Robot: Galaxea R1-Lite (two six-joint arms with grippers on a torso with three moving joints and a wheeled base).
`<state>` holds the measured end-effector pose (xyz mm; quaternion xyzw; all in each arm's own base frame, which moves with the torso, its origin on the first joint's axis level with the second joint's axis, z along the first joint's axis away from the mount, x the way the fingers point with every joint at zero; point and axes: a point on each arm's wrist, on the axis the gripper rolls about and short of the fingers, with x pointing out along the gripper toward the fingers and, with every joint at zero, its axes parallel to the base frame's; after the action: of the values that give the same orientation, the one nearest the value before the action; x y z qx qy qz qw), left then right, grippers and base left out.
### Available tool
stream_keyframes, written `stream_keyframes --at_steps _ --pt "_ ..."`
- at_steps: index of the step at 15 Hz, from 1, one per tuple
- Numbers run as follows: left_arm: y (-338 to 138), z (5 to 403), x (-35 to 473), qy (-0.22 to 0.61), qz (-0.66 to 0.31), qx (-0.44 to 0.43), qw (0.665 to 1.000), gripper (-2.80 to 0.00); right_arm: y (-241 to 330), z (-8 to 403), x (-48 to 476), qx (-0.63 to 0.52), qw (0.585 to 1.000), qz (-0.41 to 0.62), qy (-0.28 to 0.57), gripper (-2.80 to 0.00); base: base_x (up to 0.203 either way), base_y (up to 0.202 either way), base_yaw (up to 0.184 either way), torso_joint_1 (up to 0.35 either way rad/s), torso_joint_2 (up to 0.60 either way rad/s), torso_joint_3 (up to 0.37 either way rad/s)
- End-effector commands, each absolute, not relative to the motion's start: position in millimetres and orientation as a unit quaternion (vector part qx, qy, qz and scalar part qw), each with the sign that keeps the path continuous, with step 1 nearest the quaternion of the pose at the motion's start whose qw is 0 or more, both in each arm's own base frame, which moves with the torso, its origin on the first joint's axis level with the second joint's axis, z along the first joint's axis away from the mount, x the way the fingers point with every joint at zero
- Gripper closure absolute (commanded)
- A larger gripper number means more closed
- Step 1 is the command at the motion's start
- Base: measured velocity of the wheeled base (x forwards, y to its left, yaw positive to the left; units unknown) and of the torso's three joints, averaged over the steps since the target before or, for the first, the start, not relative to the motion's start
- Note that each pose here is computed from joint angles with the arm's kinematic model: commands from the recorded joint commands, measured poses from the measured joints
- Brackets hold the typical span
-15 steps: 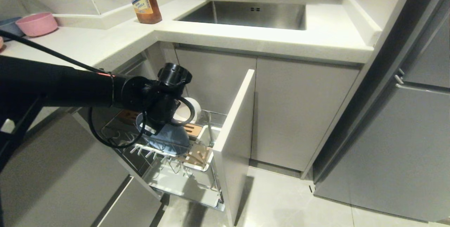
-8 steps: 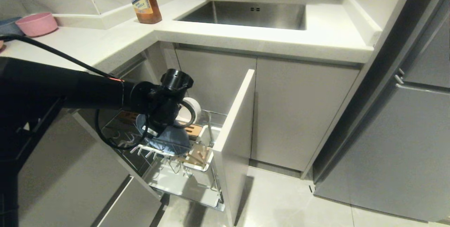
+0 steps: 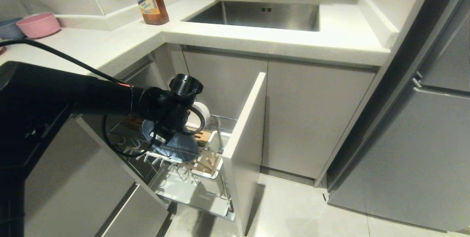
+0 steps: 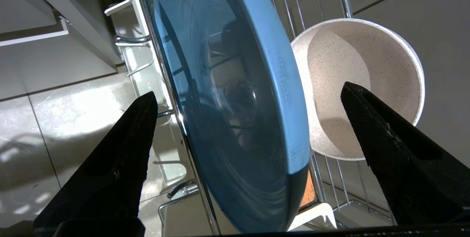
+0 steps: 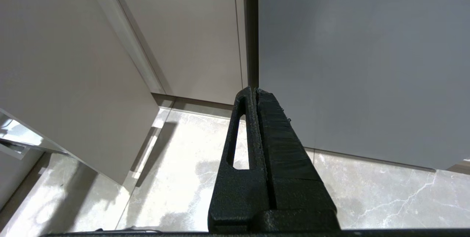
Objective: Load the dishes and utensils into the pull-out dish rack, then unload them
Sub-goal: Take the plate out of the cupboard
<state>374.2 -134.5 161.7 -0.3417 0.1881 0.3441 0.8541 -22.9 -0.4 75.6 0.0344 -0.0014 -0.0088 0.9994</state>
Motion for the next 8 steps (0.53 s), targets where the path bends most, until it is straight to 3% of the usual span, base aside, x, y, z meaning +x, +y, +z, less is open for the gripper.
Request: stream_keyframes --at_steps 1,4,5,8 --pt "-134.4 161.3 374.5 0.186 0.347 -0.343 0.853 -2.80 -0.4 75.6 -22.8 0.035 0.999 -0.009 -0.001 0.00 0.000 0.000 0.000 0.000 0.00 0.000" --pt "-134.6 160.0 374.9 0.187 0.347 -0.342 0.853 -2.80 -0.4 75.6 -22.8 0.035 0.999 -0.008 -0.001 0.00 0.000 0.000 0.000 0.000 0.00 0.000" --pt "-134.6 160.0 374.9 0.187 0.347 -0.342 0.853 0.00 -0.4 75.6 -22.8 0.035 0.999 -0.009 -0.001 0.00 0.000 0.000 0.000 0.000 0.00 0.000" --pt "-134.8 161.1 374.0 0.187 0.347 -0.342 0.853 0.00 -0.4 75.6 -22.8 0.035 0.999 -0.009 -0.001 0.00 0.000 0.000 0.000 0.000 0.00 0.000"
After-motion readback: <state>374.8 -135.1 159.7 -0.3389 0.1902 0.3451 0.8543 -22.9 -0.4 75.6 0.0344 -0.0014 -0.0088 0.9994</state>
